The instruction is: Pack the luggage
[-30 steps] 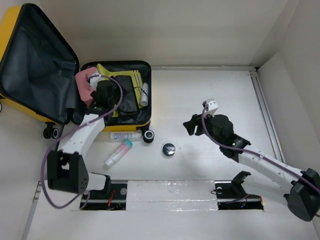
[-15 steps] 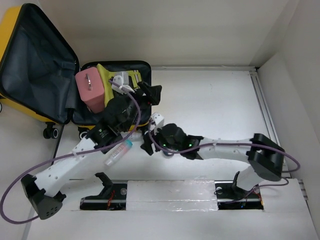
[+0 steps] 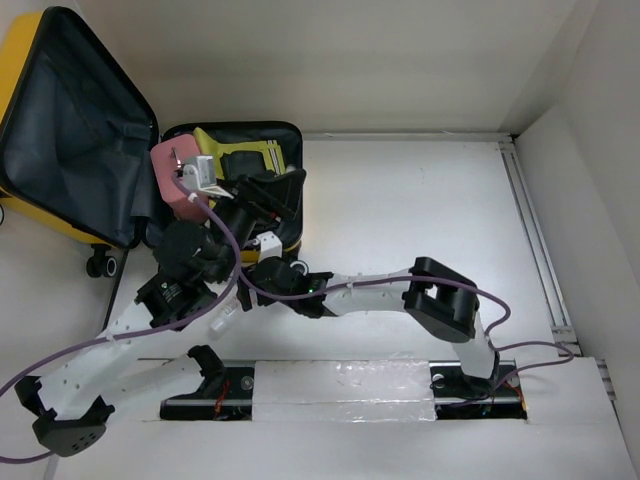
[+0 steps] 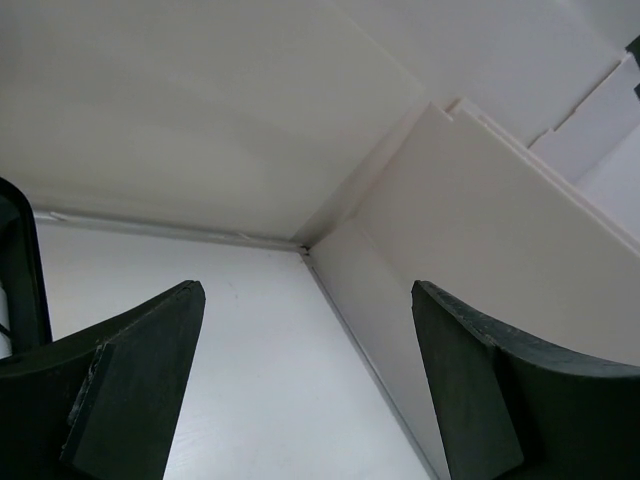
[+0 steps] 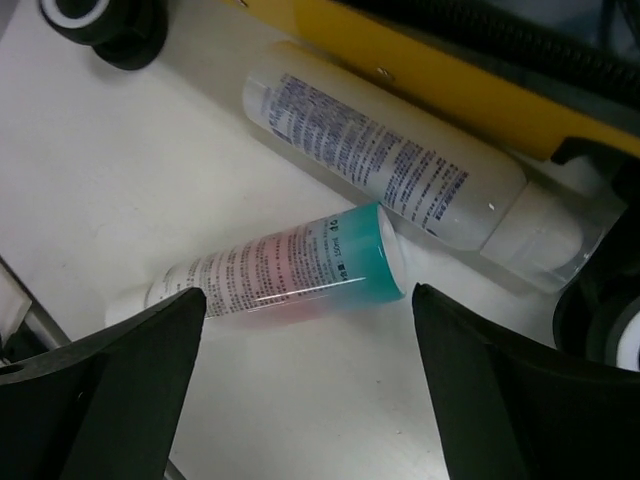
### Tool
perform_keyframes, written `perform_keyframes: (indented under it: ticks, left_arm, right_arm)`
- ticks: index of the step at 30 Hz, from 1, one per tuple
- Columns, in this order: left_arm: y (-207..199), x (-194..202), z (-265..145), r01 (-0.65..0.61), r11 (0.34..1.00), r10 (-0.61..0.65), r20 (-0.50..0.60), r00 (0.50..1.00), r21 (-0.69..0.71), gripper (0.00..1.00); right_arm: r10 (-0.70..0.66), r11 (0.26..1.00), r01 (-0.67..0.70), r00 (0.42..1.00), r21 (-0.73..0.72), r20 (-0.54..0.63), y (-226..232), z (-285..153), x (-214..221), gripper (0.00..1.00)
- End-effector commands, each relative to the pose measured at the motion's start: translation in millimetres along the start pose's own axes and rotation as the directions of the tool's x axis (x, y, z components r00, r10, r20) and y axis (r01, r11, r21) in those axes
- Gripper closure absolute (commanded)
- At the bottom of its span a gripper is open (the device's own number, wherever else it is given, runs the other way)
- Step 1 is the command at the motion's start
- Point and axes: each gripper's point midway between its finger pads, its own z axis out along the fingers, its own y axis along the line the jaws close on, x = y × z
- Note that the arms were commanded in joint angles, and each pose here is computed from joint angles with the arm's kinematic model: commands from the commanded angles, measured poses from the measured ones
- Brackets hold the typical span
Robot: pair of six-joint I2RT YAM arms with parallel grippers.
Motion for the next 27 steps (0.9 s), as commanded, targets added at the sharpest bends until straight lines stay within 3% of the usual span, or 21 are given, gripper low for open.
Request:
perform_keyframes:
  ticks: [1, 6, 8, 13, 18, 22, 24, 27]
  left_arm:
    - [-4, 14, 0, -0.006, 0.999, 0.008, -0.036, 0.999, 0.046, 0.20]
    - [-12, 30, -5, 0.023, 0.993, -0.015, -0.074, 0.997, 0.119, 0.20]
    - [-10, 43, -4, 0.032, 0.991, -0.020, -0.098, 0.995, 0.129, 0.20]
    - [-17, 49, -7, 0.047, 0.984, -0.026, -0.125, 0.992, 0.174, 0.20]
    - [-19, 45, -9, 0.050, 0.983, -0.029, -0.117, 0.993, 0.179, 0.20]
    - [-16, 44, -10, 0.050, 0.984, -0.031, -0.110, 0.993, 0.171, 0.20]
    - [-12, 48, -10, 0.046, 0.986, -0.028, -0.114, 0.993, 0.158, 0.20]
    - [-10, 53, -8, 0.044, 0.987, -0.026, -0.117, 0.993, 0.156, 0.20]
  right_arm:
    - [0.086, 0.993, -0.087, 0.996, 0.079, 0.012, -1, 4, -3, 0.10]
    - [0.116, 0.986, -0.116, 0.993, 0.123, 0.012, 0, 14, 1, 0.08]
    - [0.093, 0.982, -0.086, 0.995, 0.167, -0.038, -7, 24, 18, 0.08]
    - [0.105, 0.981, -0.102, 0.994, 0.163, -0.011, 7, 37, 10, 0.08]
    - [0.098, 0.982, -0.087, 0.994, 0.167, -0.058, 9, 44, 28, 0.08]
    - [0.091, 0.970, -0.072, 0.993, 0.232, -0.074, -9, 24, 46, 0.15]
    - [0.079, 0.952, -0.050, 0.993, 0.303, -0.086, -38, 8, 63, 0.17]
    - [0.093, 0.932, -0.068, 0.994, 0.357, -0.055, -61, -22, 60, 0.18]
